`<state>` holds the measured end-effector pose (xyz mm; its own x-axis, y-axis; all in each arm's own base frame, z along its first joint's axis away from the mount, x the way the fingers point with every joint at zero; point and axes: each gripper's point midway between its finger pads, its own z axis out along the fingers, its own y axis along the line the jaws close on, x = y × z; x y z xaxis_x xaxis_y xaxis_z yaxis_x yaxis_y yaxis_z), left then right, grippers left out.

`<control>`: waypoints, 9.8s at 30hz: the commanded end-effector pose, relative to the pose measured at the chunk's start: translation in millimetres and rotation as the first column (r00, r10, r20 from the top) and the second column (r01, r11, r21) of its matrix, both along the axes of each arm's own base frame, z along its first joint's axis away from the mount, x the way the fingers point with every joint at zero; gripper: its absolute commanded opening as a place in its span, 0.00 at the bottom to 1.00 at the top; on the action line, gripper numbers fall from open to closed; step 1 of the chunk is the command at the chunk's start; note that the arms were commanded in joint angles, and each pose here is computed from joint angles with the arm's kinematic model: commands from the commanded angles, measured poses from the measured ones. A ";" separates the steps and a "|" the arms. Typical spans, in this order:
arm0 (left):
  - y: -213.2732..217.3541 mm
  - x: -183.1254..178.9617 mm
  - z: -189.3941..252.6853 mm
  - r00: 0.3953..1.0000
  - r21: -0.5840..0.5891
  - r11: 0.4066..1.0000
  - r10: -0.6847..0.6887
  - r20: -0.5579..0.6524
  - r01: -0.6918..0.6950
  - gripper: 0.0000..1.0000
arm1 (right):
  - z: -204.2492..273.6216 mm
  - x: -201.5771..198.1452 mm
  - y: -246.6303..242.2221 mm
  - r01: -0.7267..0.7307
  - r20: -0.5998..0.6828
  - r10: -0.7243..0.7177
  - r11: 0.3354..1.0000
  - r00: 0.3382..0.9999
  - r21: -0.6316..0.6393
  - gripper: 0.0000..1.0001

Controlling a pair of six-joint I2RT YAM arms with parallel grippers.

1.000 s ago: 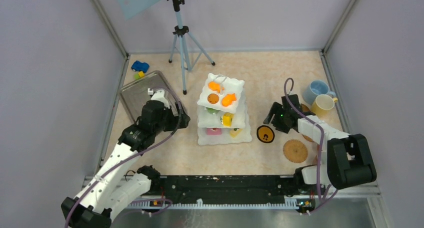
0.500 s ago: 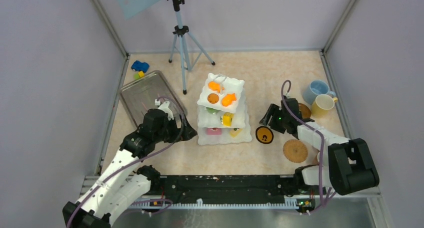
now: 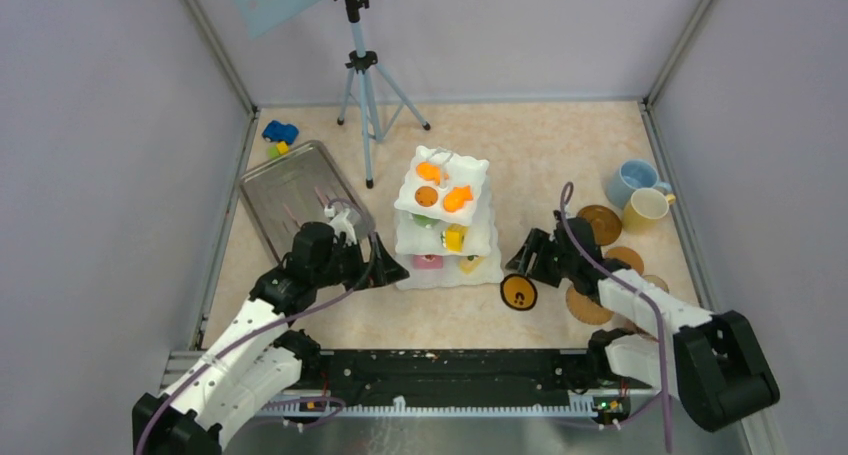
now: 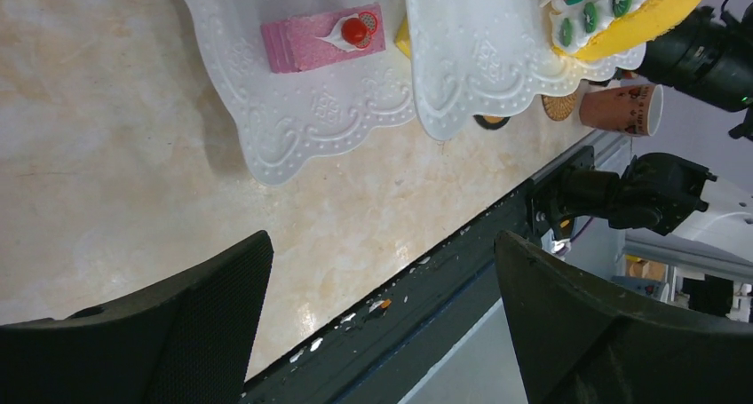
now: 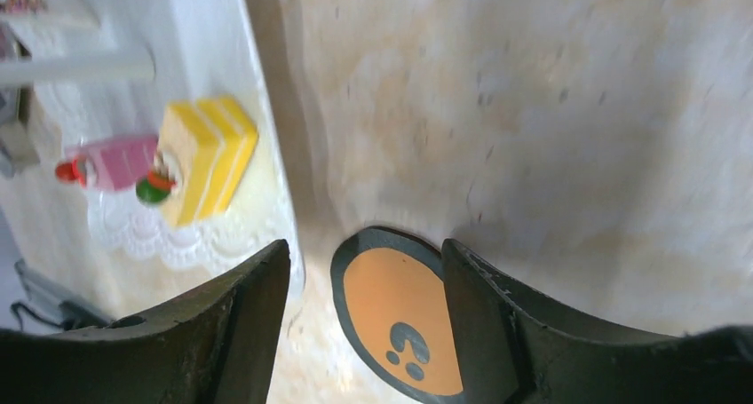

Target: Serve the afternoon tea

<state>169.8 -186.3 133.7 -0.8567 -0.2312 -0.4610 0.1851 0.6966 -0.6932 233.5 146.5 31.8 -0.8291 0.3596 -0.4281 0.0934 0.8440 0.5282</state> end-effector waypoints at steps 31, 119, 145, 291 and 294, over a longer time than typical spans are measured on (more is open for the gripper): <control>-10.6 -9.9 -4.8 0.997 -0.069 0.994 -0.077 0.026 0.079 0.99 | 1.3 -111.0 59.5 0.013 -0.238 0.028 0.986 0.971 0.169 0.59; 4.3 -32.3 41.0 0.938 -0.009 0.991 0.128 0.323 -0.133 0.94 | 39.9 -92.1 138.3 0.035 0.160 -0.063 0.985 0.985 0.167 0.62; -10.3 -10.2 50.7 0.898 0.099 0.988 0.063 0.436 -0.117 0.99 | 178.5 -5.4 -71.8 0.467 0.498 -0.282 0.834 0.820 -0.296 0.74; 121.3 -13.9 193.1 0.684 -0.136 0.873 0.456 0.570 -0.468 0.99 | 35.7 -132.1 281.1 -0.677 0.019 0.859 0.417 0.511 -0.607 0.00; 120.8 -14.2 191.9 0.686 -0.135 0.874 0.454 0.569 -0.466 0.99 | 35.6 -132.8 278.3 -0.682 0.008 0.870 0.393 0.494 -0.616 0.00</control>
<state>157.4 -68.8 319.5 -0.2341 -0.4944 -0.8371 0.1829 0.8233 -0.5373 99.2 421.5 57.5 -0.4620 -0.6907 -0.5563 -0.8030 0.5921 -0.0682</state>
